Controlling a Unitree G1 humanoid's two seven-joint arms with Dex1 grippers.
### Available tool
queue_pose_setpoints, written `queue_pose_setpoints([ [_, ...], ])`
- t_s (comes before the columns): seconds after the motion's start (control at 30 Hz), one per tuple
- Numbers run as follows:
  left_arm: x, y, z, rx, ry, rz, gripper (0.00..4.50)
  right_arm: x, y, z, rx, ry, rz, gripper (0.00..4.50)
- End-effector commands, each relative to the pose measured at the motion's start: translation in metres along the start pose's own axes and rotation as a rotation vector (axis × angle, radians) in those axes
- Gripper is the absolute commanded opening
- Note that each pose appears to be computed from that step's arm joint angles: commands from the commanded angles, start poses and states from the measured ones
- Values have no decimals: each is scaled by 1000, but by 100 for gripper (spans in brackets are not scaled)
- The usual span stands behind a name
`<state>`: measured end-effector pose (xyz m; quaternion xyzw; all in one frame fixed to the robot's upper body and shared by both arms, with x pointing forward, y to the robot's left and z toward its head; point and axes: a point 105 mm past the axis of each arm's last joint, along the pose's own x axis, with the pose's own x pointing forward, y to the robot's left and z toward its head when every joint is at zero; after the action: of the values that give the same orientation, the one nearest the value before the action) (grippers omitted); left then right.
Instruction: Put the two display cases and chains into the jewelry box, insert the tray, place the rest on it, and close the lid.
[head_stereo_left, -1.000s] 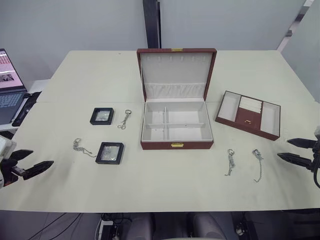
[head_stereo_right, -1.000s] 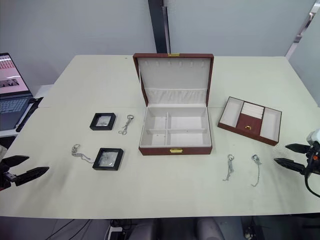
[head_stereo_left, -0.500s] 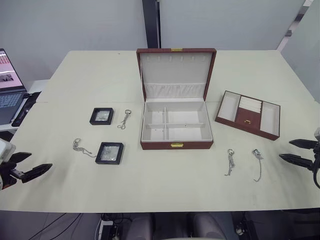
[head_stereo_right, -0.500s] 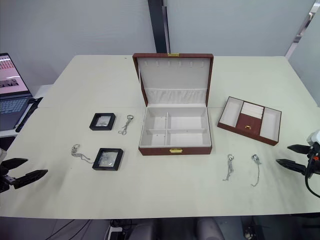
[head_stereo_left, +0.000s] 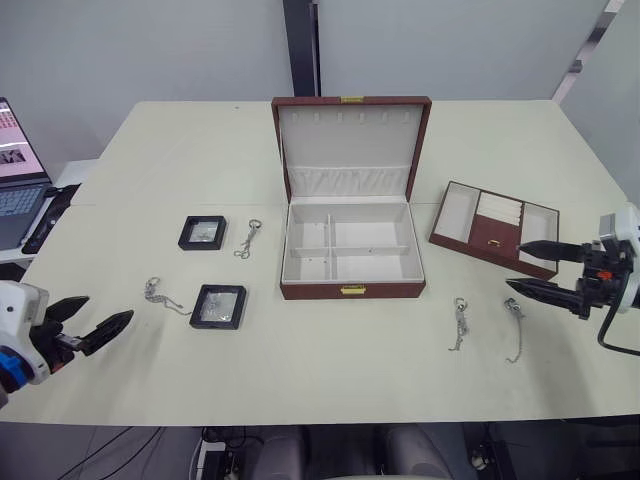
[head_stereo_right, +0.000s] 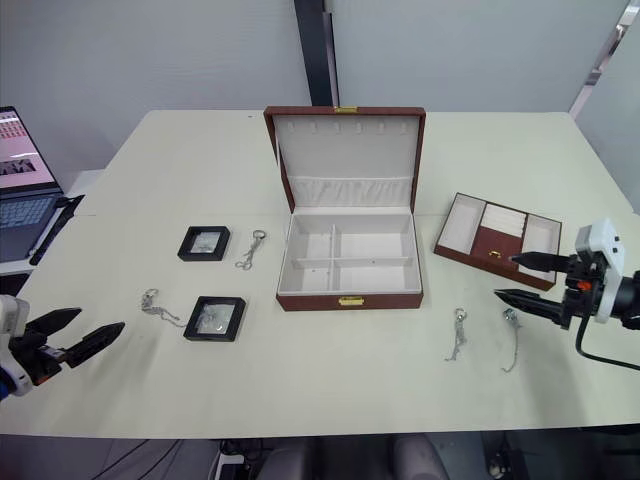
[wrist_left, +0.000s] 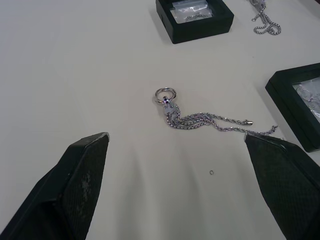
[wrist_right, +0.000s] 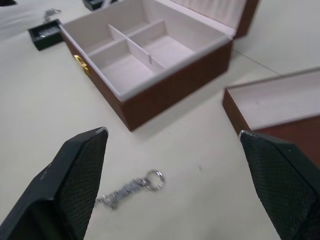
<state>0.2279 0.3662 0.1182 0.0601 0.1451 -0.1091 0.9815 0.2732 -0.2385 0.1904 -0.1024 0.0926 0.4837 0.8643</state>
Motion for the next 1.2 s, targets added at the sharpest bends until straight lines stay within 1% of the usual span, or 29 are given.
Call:
queue_pose_setpoints([
  [0.03,3,-4,12,4,-74,59,450,21,18,29,-74,-75,83,446],
  [0.13,16,-14,6,-54,-145,130,450,52,37,49,-157,-122,188,446],
  [0.2,23,-18,4,-67,-166,160,450,63,42,56,-180,-140,217,446],
  [0.37,42,-18,-1,-104,-208,251,450,83,49,59,-216,-152,270,446],
  [0.5,47,-17,-1,-113,-233,302,450,88,48,55,-229,-131,274,446],
  [0.6,52,-24,-5,-121,-214,274,450,87,49,53,-219,-128,279,446],
  [0.8,63,-21,-6,-126,-202,274,450,87,48,51,-213,-126,277,446],
  [1.03,74,-27,-19,-111,-127,249,450,85,47,46,-198,-120,261,446],
  [1.2,76,-28,-29,-102,-82,239,450,84,47,45,-196,-119,256,446],
])
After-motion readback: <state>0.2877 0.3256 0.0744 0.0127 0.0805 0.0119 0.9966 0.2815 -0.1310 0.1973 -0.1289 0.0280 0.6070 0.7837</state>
